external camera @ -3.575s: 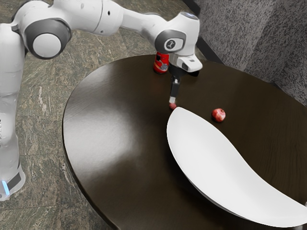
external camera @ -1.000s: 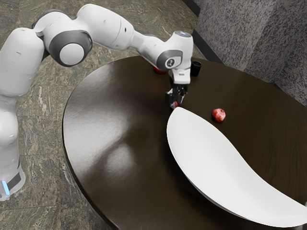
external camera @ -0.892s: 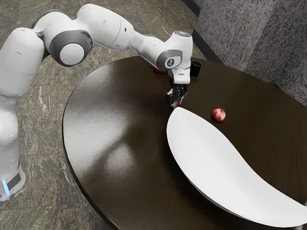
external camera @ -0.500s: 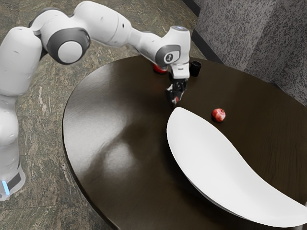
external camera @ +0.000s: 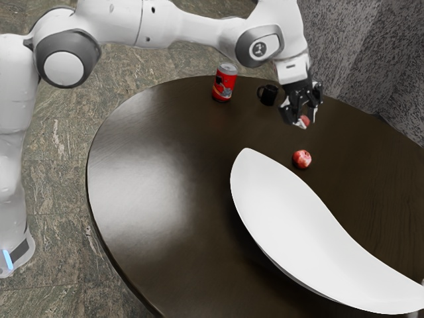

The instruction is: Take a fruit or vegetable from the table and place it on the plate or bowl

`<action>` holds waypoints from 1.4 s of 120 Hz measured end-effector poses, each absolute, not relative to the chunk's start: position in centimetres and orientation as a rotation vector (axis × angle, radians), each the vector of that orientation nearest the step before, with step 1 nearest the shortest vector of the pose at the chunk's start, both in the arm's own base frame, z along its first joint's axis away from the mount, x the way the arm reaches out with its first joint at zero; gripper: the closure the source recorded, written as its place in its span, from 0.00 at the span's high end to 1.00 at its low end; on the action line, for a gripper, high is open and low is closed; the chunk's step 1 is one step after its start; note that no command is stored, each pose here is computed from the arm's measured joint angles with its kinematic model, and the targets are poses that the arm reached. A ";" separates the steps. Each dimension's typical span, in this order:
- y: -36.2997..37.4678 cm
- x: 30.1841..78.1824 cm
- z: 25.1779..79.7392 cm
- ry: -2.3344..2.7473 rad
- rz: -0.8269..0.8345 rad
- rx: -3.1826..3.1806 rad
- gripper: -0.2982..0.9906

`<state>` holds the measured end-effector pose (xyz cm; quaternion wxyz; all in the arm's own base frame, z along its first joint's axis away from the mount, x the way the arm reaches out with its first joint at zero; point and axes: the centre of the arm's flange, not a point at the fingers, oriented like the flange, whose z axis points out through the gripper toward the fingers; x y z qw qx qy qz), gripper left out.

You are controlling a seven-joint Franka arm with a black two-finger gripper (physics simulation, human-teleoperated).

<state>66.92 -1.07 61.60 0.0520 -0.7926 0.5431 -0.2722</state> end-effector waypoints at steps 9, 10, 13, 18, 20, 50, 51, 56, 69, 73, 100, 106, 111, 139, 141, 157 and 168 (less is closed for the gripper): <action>-4.5 67.1 61.9 1.712 -0.853 -2.380 0.36; -4.8 67.1 61.9 1.719 -0.854 -2.377 0.36; -5.9 67.2 61.8 1.738 -0.857 -2.370 0.36; -7.4 67.4 61.4 1.766 -0.858 -2.363 0.36; -7.8 67.4 61.3 1.773 -0.858 -2.362 0.36; -16.1 67.5 59.5 1.912 -0.860 -2.325 0.36; -16.5 67.4 59.4 1.919 -0.859 -2.323 0.35; -18.2 67.1 58.8 1.949 -0.850 -2.322 0.36; -20.3 67.4 56.2 1.978 -0.816 -2.362 0.36; -20.5 67.7 55.3 1.981 -0.803 -2.380 0.36; -22.0 69.1 49.9 1.985 -0.747 -2.472 0.35; -22.0 69.2 49.8 1.977 -0.751 -2.481 0.35; -21.8 69.3 49.8 1.965 -0.756 -2.491 0.38; -19.2 69.3 52.7 1.859 -0.851 -2.568 0.69; -18.9 69.1 53.6 1.846 -0.867 -2.563 0.70; -13.6 65.2 64.4 1.495 -1.142 -2.672 0.74; -6.4 63.6 68.7 0.921 -1.090 -2.956 0.75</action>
